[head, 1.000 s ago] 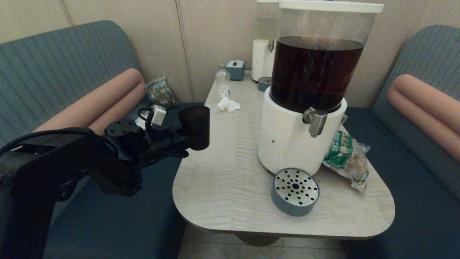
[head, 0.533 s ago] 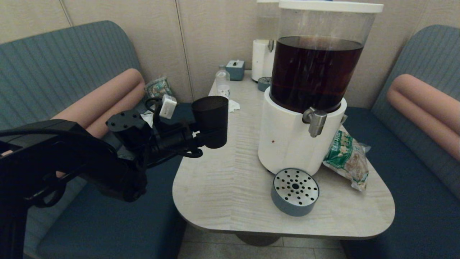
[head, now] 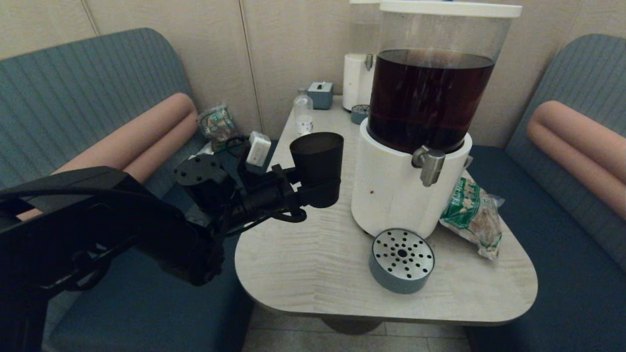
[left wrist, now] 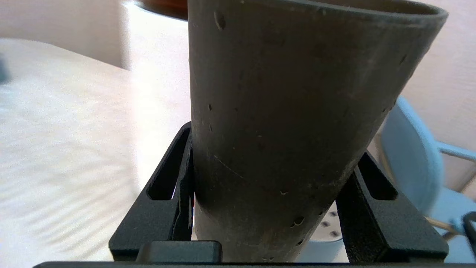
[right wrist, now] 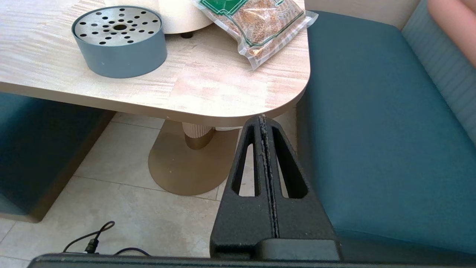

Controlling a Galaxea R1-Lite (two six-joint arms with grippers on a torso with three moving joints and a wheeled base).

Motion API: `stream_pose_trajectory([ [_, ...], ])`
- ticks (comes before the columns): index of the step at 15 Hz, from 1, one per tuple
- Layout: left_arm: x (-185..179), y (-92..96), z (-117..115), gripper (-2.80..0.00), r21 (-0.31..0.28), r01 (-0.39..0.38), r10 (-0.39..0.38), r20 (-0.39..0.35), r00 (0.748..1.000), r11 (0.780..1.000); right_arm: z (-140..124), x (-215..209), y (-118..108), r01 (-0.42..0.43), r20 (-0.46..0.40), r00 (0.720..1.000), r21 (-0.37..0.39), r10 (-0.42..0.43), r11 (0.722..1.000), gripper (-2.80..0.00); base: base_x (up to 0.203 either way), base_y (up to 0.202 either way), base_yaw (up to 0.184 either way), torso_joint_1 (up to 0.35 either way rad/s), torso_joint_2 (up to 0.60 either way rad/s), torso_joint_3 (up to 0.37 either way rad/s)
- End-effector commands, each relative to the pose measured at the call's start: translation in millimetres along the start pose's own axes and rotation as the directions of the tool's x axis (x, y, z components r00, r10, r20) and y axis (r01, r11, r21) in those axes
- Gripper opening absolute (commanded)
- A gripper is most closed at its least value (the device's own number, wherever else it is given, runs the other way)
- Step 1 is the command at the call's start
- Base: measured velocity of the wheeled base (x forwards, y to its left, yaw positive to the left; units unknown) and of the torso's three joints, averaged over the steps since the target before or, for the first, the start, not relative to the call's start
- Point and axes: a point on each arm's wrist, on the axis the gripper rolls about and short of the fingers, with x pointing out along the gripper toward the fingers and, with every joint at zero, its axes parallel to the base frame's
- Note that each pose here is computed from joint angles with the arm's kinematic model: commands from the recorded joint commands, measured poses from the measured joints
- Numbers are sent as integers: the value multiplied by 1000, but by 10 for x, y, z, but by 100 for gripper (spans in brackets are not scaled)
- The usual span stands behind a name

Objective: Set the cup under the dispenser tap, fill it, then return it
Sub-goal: Place it under the water dispenser

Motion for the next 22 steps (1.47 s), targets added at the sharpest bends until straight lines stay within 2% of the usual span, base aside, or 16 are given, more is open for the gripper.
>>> stream_pose_trajectory([
  [1,97,-74,-127,-280,-21,18,-18,-9,1000,1000,-3,1,0,-1,-1,1000,-1,1,1000,-280,0,0,0,0,0,0],
  [3,221,-182,-276,-280,-33,40,-41,-24,999,999,-4,1,0,-1,-1,1000,-1,1,1000,-280,0,0,0,0,0,0],
  [10,515,-352,-660,-280,-71,92,-96,-50,994,993,-4,1,0,-1,-1,1000,-1,1,1000,-280,0,0,0,0,0,0],
  [14,674,-324,-831,-280,-69,109,-112,-37,993,992,-4,1,0,-1,-1,1000,-1,1,1000,-280,0,0,0,0,0,0],
  [22,838,-384,-1113,-280,-88,129,-133,-43,990,988,-4,1,0,-1,-1,1000,-1,1,1000,-280,0,0,0,0,0,0],
])
